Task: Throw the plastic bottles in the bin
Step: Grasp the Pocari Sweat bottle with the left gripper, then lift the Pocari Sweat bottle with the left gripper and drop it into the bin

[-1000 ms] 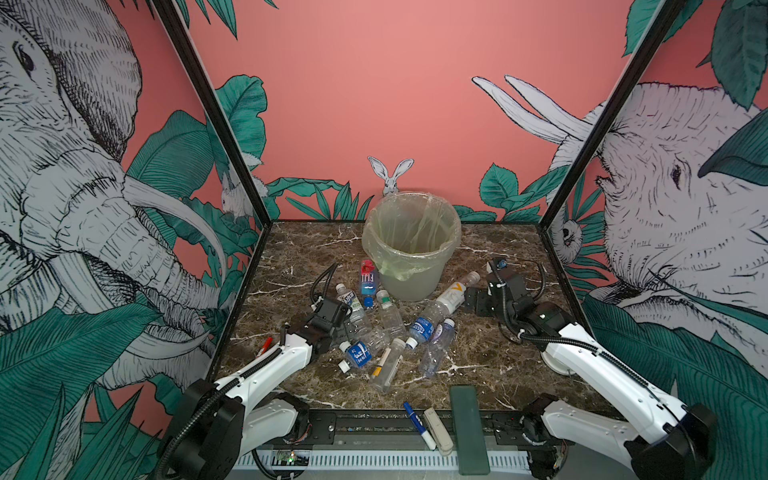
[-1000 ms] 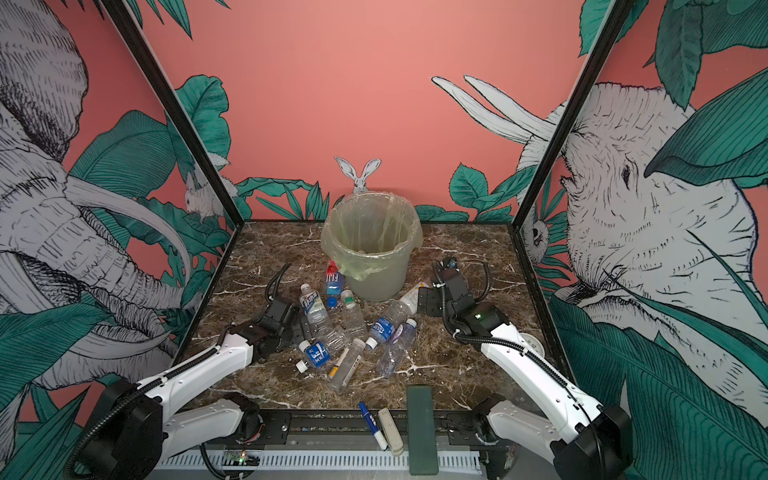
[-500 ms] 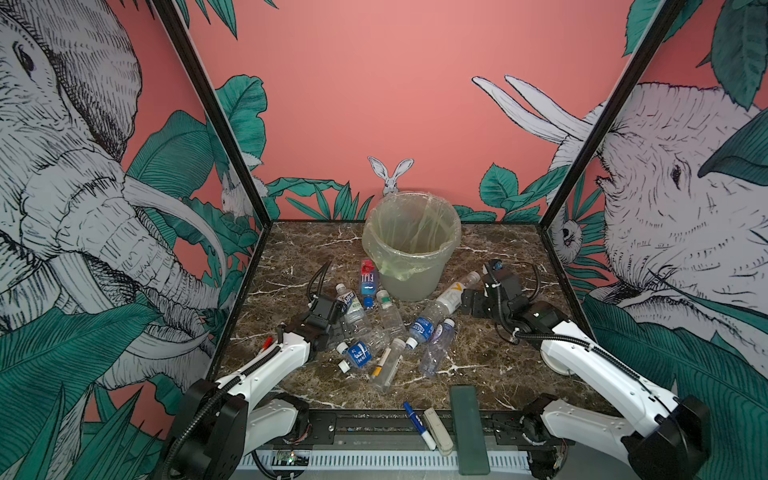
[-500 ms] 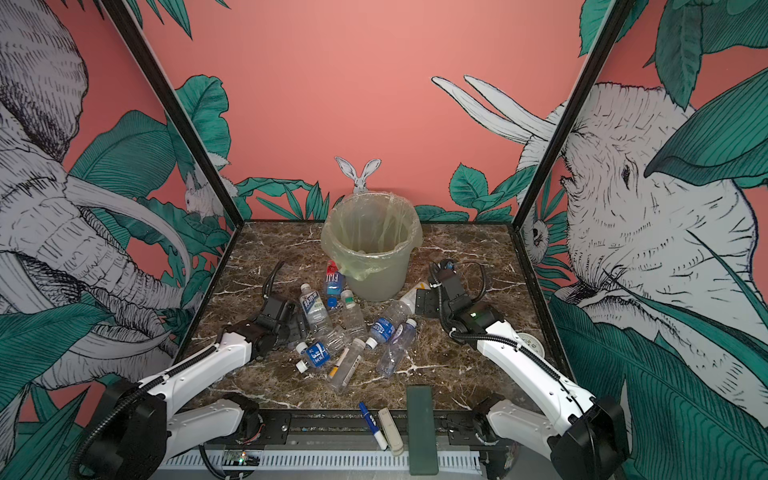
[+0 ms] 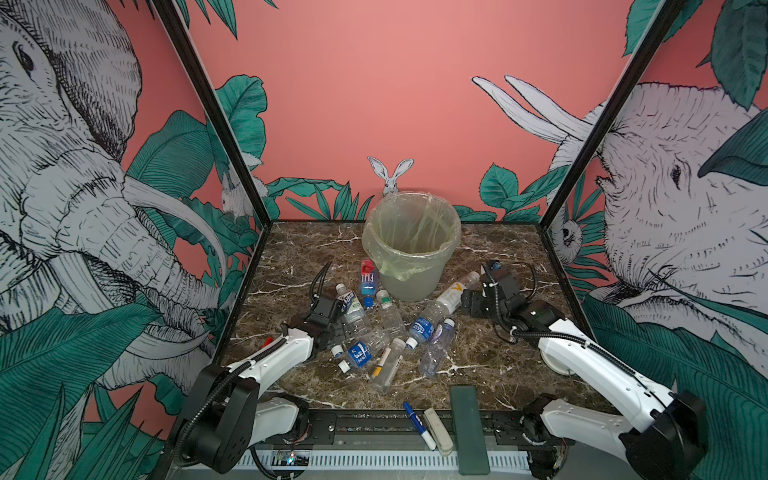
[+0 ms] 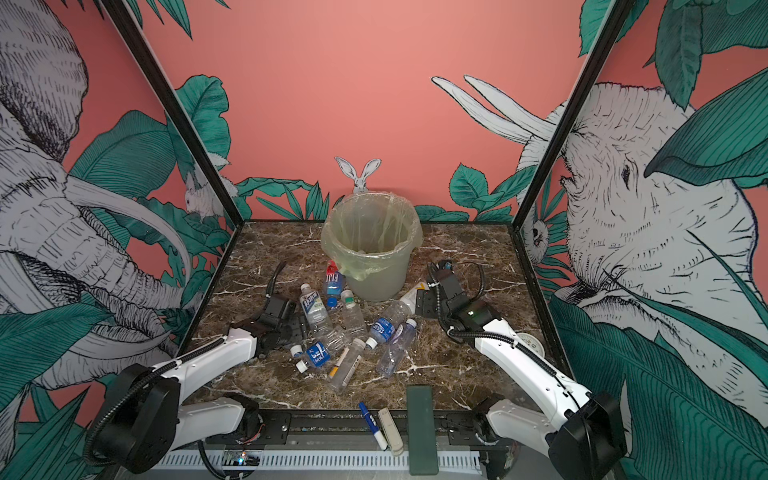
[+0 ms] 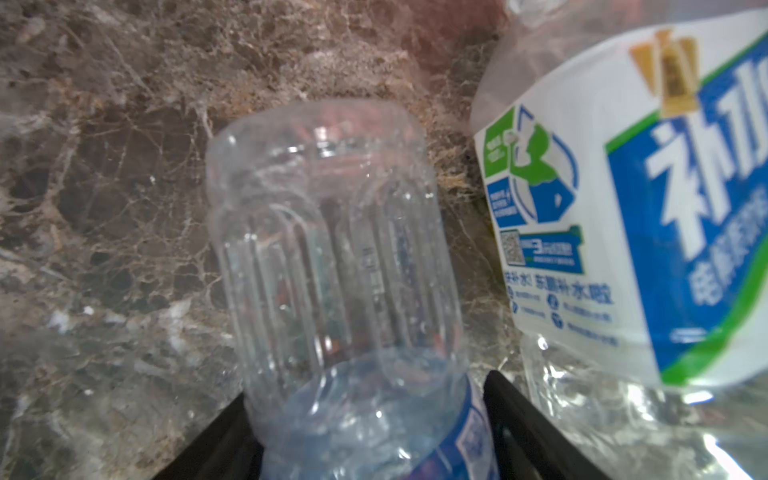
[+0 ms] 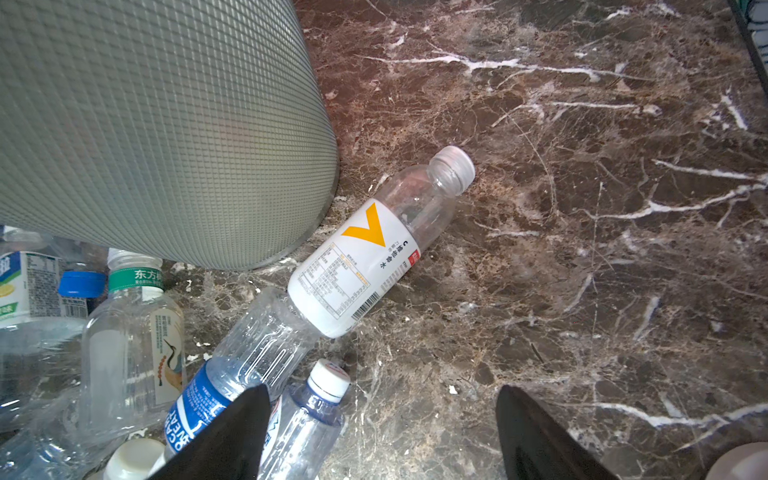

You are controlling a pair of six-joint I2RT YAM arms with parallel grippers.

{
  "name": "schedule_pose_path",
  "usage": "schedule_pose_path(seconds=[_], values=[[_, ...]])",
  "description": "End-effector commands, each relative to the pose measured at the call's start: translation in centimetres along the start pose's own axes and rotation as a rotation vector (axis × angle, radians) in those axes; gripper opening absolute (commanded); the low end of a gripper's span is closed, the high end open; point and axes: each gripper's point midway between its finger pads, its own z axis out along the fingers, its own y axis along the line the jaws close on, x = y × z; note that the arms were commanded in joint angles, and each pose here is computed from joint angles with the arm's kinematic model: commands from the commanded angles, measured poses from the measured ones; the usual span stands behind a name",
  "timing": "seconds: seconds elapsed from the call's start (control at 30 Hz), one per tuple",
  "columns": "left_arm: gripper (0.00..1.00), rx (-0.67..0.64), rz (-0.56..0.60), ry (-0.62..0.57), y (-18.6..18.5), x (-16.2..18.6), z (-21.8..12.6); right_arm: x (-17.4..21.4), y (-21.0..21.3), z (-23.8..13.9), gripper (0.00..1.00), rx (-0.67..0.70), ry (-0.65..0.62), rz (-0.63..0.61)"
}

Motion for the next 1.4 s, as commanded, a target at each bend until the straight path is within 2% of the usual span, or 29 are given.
schedule_pose_path(seconds=[0.0,0.2,0.33,0.57,0.8,1.07,1.37], values=[[0.76,0.009,0.003,-0.011,0.0,-0.1,0.0,-0.5,0.3,-0.1,0.79,-0.016,-0.021,0.017],[0.69,0.019,0.031,-0.026,-0.1,-0.4,-0.2,-0.5,0.2,-0.1,0.72,-0.017,-0.024,0.02],[0.63,0.05,0.037,-0.048,-0.4,-0.5,-0.8,-0.5,0.2,-0.2,0.71,-0.02,-0.035,0.028],[0.63,0.083,0.052,-0.113,-0.3,-1.6,-3.1,-0.5,0.2,-0.1,0.71,-0.018,-0.032,0.028],[0.64,0.226,0.106,-0.218,-2.0,-2.9,-6.4,-1.0,0.8,0.1,0.71,-0.035,-0.042,0.009],[0.59,0.416,0.162,-0.373,-4.3,-4.3,-10.6,-1.5,1.3,0.3,0.71,-0.052,-0.056,-0.014],[0.63,0.563,0.208,-0.456,-6.4,-5.5,-14.3,-1.9,2.3,0.5,0.71,-0.092,-0.069,-0.039]])
